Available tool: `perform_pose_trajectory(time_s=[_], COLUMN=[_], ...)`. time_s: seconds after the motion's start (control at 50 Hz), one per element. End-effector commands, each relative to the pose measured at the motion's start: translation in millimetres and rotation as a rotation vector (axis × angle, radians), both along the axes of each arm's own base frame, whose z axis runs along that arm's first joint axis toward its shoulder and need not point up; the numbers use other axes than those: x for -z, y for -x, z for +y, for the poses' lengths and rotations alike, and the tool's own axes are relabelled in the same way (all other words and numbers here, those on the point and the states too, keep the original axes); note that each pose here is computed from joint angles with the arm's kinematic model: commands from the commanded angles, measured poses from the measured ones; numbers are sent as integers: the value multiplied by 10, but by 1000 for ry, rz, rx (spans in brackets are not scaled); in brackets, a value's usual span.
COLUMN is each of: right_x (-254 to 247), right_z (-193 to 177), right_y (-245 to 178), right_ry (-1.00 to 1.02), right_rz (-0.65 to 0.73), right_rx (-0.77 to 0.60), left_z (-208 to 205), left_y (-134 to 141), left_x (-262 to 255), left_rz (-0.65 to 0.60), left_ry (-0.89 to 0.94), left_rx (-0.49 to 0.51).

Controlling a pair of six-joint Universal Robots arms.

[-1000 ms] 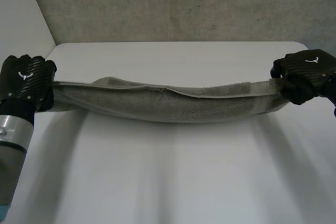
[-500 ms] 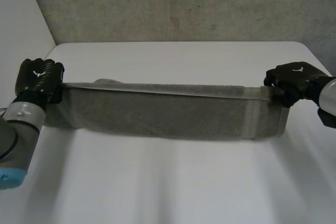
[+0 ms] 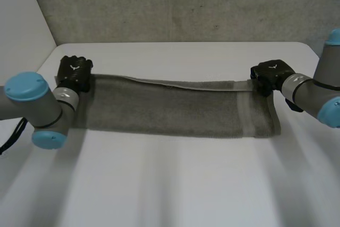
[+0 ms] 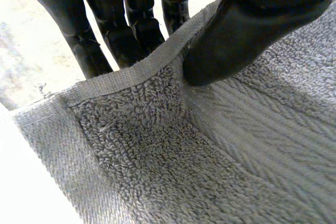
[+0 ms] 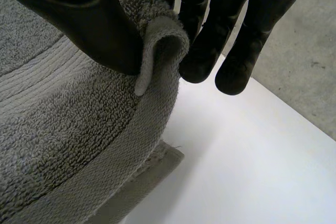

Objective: Fold the towel.

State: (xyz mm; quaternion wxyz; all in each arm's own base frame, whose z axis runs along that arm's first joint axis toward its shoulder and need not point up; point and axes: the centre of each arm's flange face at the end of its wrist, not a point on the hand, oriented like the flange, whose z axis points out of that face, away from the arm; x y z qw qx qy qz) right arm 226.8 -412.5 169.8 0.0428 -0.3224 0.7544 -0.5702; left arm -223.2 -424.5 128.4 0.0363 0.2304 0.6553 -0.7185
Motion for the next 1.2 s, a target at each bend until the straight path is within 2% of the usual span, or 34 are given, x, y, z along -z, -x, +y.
perform_pose_trajectory(time_s=[0.02, 0.24, 0.34, 0.5, 0.56, 0.66, 0.72, 0.82, 0.94, 1.04, 1.2], right_x=[163, 187, -97, -934, -964, -735, -649, -235, -4, 221, 488], right_z=[-136, -200, -197, -41, 29, 427, 515, 760, 785, 705, 679], right_y=[-8, -17, -65, -57, -65, -37, -15, 98, 154, 233, 257], right_ry=[-1, 21, 82, 217, 205, 25, -13, -96, -68, -29, -79], right_rz=[20, 45, 10, -103, -101, -32, -9, 78, 79, 70, 80], right_rx=[34, 101, 102, 116, 111, 76, 70, 50, 59, 82, 86], left_z=[-68, -177, -187, -7, 84, 514, 622, 947, 1051, 1136, 1160], left_y=[125, 138, 126, 15, -1, -93, -116, -178, -210, -241, -246], left_x=[159, 138, -25, -568, -634, -819, -828, -828, -728, -582, -507], left_rz=[-3, -4, 2, 26, 25, 49, 60, 100, 138, 255, 288], left_ry=[-9, 24, 50, 73, 59, 0, -15, -57, -107, -180, -178], left_rx=[25, 8, -1, -71, -74, -72, -72, -69, -77, -92, -91])
